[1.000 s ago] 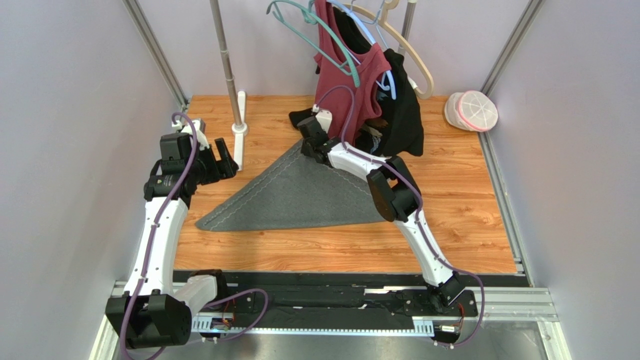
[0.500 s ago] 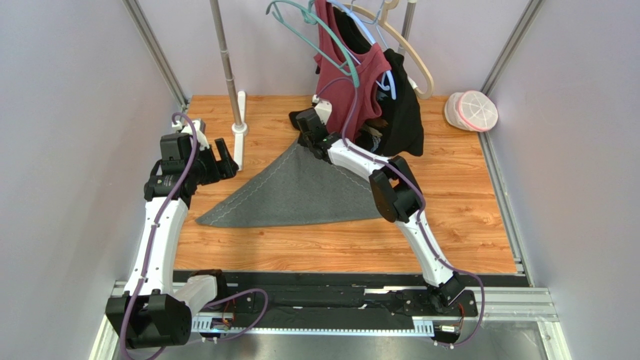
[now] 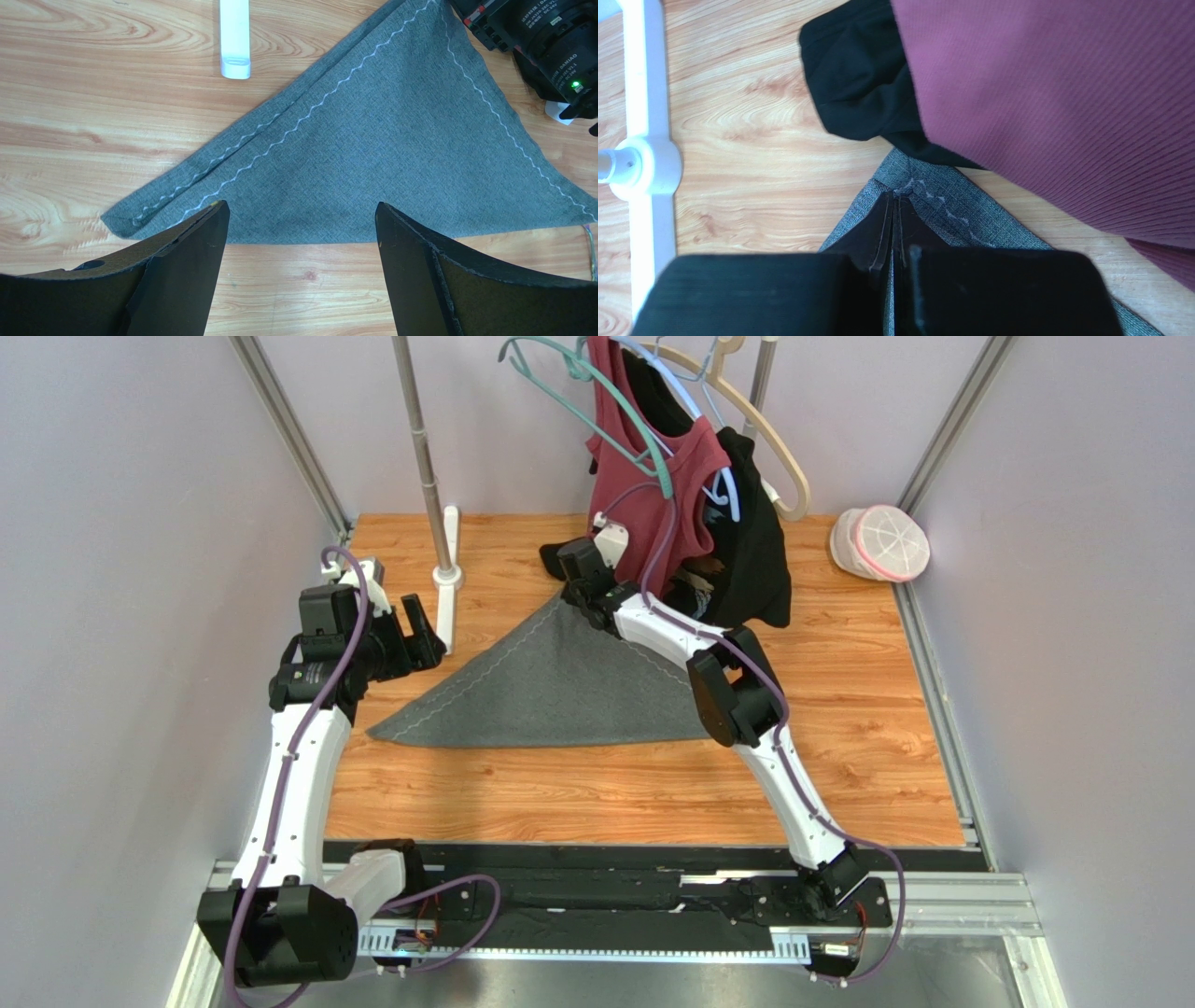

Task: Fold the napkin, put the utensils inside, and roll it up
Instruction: Fold the napkin

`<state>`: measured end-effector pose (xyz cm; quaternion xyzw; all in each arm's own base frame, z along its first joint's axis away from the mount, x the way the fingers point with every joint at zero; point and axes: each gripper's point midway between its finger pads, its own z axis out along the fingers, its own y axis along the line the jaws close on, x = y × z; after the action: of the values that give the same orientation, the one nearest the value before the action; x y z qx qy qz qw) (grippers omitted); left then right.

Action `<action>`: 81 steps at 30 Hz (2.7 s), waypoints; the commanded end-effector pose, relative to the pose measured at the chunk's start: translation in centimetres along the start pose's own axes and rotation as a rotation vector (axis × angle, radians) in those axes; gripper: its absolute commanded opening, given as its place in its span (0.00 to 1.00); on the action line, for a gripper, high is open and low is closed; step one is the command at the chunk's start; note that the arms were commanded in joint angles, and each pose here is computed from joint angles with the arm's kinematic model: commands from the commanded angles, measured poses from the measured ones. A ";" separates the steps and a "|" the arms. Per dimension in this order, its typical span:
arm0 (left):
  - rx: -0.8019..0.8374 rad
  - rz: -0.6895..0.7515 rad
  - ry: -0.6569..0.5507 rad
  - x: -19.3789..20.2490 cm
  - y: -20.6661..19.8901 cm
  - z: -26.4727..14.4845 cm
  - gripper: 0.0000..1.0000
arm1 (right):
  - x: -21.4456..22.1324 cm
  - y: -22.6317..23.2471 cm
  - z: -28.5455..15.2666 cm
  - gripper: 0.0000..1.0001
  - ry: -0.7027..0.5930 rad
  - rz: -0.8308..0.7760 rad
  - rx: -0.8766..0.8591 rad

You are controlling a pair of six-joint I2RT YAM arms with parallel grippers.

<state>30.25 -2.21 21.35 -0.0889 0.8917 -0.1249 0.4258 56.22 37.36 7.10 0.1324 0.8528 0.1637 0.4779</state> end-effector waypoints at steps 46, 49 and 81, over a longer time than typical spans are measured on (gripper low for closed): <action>0.014 -0.001 -0.011 -0.4 -0.2 0.3 0.86 | -3.1 0.8 -2.3 0.66 -0.111 0.035 -0.060; 0.014 -0.001 -0.010 -0.3 -0.2 0.3 0.86 | -2.7 1.9 -5.5 0.70 -0.103 -0.050 -0.102; 0.045 -0.011 0.007 0.1 -0.7 0.5 0.86 | 2.3 -25.2 -25.7 0.73 0.228 -0.069 0.228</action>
<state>30.29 -2.60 20.94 -0.0885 0.8943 -0.1359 0.4170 31.39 12.11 7.51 0.1122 0.9228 0.0615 0.3635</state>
